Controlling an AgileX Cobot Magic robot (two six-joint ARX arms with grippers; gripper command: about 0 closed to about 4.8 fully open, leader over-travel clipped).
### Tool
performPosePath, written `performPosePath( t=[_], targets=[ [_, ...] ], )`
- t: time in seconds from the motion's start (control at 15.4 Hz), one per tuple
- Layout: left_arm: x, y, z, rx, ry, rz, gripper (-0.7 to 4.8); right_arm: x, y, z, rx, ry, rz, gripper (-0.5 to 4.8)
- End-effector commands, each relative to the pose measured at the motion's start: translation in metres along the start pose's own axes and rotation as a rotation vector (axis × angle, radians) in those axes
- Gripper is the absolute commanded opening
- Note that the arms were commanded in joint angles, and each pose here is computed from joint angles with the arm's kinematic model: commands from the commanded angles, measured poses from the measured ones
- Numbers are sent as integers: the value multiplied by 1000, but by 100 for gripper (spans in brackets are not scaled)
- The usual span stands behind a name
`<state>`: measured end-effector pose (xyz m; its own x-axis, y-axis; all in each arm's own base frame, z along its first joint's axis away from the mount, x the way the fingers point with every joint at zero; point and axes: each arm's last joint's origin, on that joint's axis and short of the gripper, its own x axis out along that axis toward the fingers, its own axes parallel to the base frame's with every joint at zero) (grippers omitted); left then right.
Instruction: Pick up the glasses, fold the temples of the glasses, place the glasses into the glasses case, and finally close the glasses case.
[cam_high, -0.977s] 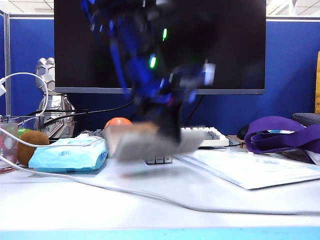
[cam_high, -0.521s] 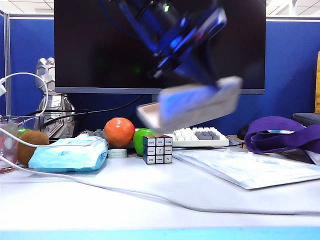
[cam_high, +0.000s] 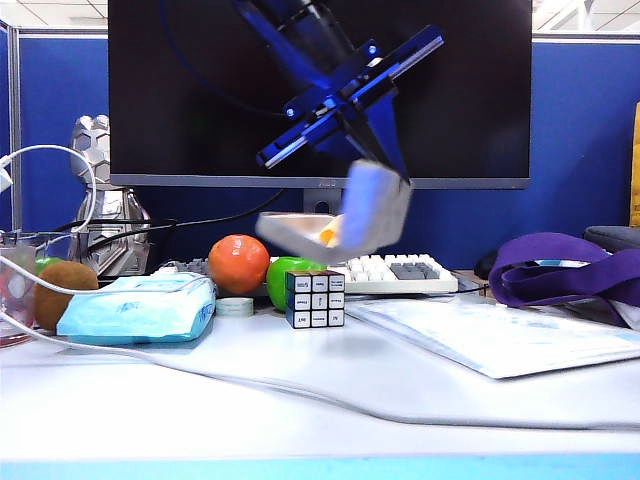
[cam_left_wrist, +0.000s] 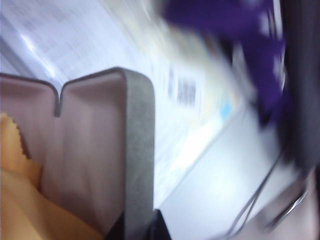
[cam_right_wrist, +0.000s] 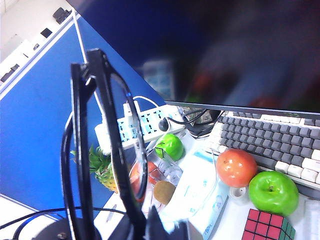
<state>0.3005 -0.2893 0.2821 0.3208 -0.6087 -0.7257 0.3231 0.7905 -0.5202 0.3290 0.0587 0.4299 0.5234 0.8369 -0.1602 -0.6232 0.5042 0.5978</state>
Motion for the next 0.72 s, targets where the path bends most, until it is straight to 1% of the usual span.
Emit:
performPosePath(
  t=[0.07, 0.13, 0.2, 0.26, 0.33, 0.39, 0.46, 0.52, 0.59, 0.65, 0.72],
  targets=[
    [-2, -8, 13, -211, -164, -46, -4, -3, 6, 3, -30, -10, 25, -1],
    [4, -7, 16, -288, -200, -44, -5, -3, 7, 3, -30, 1, 47, -1],
    [11, -4, 16, -361, -210, -23, -4, -3, 7, 2, -28, 12, 65, -1],
    [19, -1, 14, -417, -197, -12, -5, -3, 8, 2, -26, 19, 75, -1],
    [30, 3, 12, -490, -174, 1, -5, -3, 8, 2, -25, 24, 84, -1],
    [40, 8, 10, -538, -161, 15, -5, -3, 8, 1, -23, 25, 84, -1],
    [47, 11, 9, -565, -154, 22, -5, -3, 8, 1, -15, 31, 81, -1],
    [54, 12, 9, -531, -163, 20, -5, -3, 8, 0, -8, 37, 83, -1],
    [57, 12, 10, -467, -171, 13, -5, -3, 8, 0, -9, 43, 96, -1],
    [58, 13, 9, -437, -170, 25, -4, -3, 8, 0, -9, 43, 96, -1],
    [58, 14, 8, -441, -159, 38, -4, -3, 8, 0, -9, 43, 96, -1]
  ],
)
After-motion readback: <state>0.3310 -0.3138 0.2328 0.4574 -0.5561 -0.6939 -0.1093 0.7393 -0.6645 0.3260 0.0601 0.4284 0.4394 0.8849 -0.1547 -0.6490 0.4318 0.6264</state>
